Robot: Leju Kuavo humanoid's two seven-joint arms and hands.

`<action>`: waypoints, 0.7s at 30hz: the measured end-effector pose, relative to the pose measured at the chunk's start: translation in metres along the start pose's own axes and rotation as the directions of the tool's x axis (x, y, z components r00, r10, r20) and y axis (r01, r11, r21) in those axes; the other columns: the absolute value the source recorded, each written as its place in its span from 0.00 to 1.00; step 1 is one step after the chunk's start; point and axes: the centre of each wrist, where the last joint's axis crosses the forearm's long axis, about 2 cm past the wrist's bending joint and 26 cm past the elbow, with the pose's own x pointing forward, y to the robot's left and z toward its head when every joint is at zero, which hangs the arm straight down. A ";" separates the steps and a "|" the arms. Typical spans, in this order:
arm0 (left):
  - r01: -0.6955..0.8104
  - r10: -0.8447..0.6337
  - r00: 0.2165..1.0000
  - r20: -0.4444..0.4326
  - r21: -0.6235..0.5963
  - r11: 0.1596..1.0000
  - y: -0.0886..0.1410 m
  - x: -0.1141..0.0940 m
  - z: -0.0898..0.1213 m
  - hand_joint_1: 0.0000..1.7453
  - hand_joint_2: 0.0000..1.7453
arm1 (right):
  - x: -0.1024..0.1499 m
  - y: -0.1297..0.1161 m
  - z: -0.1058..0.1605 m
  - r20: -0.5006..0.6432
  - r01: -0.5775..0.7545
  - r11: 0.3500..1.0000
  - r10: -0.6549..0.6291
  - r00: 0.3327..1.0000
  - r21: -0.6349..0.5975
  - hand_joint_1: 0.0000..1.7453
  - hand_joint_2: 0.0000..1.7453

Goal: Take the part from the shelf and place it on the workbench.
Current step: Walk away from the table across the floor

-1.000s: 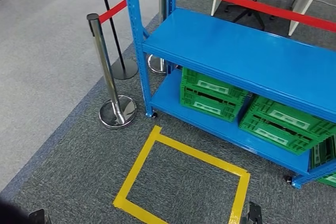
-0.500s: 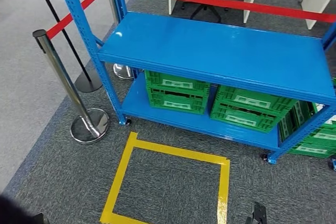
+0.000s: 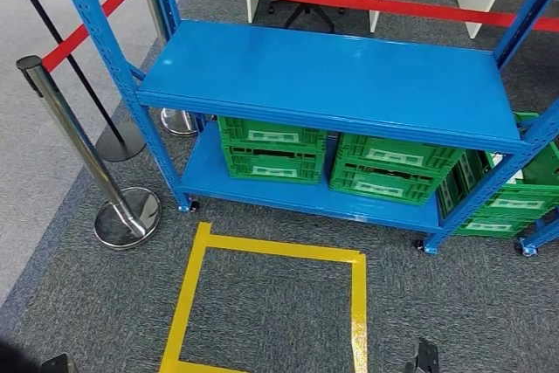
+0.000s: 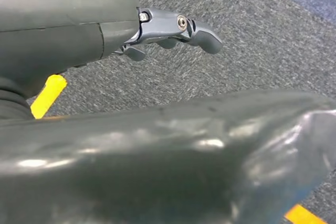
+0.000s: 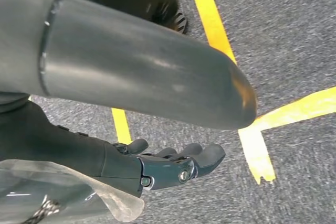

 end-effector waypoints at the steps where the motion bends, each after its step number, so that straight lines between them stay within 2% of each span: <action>1: 0.000 0.000 1.000 0.001 0.000 1.000 0.000 0.000 0.000 0.00 0.00 | 0.001 0.000 0.000 0.001 0.001 1.000 -0.001 1.000 0.001 0.00 0.00; 21: 0.013 -0.013 1.000 0.011 0.004 1.000 0.003 0.001 -0.002 0.00 0.00 | 0.001 0.001 0.000 -0.007 0.020 1.000 -0.020 1.000 0.022 0.00 0.00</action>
